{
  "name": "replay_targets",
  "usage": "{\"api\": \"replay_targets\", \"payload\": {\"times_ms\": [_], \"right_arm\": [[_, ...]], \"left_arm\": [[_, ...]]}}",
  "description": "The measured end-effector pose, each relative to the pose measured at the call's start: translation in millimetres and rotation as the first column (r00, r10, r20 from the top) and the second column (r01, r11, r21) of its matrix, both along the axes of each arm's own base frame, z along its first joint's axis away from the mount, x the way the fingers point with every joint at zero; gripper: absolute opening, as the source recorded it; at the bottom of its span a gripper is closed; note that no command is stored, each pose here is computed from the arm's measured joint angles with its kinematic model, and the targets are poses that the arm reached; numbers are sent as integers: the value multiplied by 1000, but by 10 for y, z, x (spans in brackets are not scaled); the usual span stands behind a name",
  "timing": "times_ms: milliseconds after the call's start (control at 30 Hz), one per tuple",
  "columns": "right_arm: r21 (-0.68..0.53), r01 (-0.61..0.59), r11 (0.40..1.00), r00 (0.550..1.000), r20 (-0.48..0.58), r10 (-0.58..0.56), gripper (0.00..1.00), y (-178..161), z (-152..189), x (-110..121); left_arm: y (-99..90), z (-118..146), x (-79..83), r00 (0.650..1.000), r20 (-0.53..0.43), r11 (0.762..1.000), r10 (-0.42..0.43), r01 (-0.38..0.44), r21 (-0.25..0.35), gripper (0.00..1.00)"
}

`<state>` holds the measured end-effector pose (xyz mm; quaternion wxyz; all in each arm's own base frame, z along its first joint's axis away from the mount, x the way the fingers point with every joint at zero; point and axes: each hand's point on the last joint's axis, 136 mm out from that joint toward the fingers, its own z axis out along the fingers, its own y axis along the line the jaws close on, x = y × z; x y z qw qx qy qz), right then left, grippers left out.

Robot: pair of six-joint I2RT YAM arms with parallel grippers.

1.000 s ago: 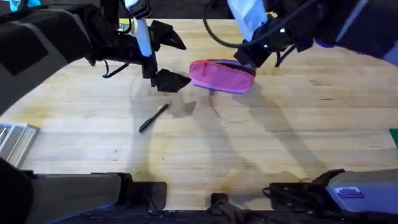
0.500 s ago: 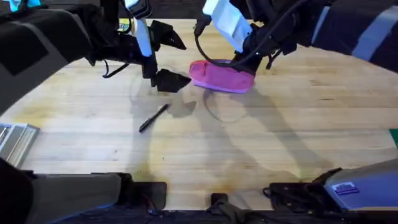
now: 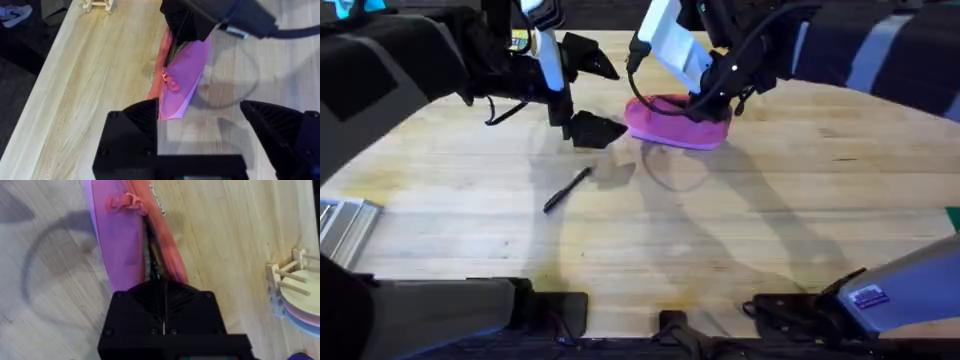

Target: Unzip the bag, pick up the pens from the table one at a time and place them inside, then zip the bag closed.

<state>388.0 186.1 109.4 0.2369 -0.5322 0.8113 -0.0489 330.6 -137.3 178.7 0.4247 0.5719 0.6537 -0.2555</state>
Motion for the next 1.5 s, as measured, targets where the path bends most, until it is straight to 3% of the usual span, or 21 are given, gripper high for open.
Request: {"api": "replay_targets", "payload": {"times_ms": [367, 400, 600, 633, 1167, 1500], "right_arm": [[-9, -1, 1000, 1000, -18, 1, 31, 42, -225, 80], [-9, -1, 1000, 1000, -18, 1, 89, 41, -225, 82], [-17, 4, 1000, 1000, 4, -4, 947, 11, -165, 138], [-15, 7, 1000, 1000, 9, -7, 982, 5, -143, 153], [-14, 12, 1000, 1000, -19, -12, 998, -21, -83, 49], [93, 92, 991, 994, 45, -96, 998, -67, 531, -124]], "left_arm": [[0, -1, 0, 1000, 0, 1000, 0, 0, 0, 993], [0, 0, 0, 1000, 0, 1000, 0, 0, 0, 993], [0, 0, 0, 1000, 0, 1000, 0, 0, 0, 993], [0, 1, 1, 1000, 0, 1000, 0, 0, 0, 993], [2, -3, 2, 1000, 0, 1000, 1, -1, 2, 993], [22, -22, 24, 1000, 9, 1000, 8, -8, 21, 993]]}}
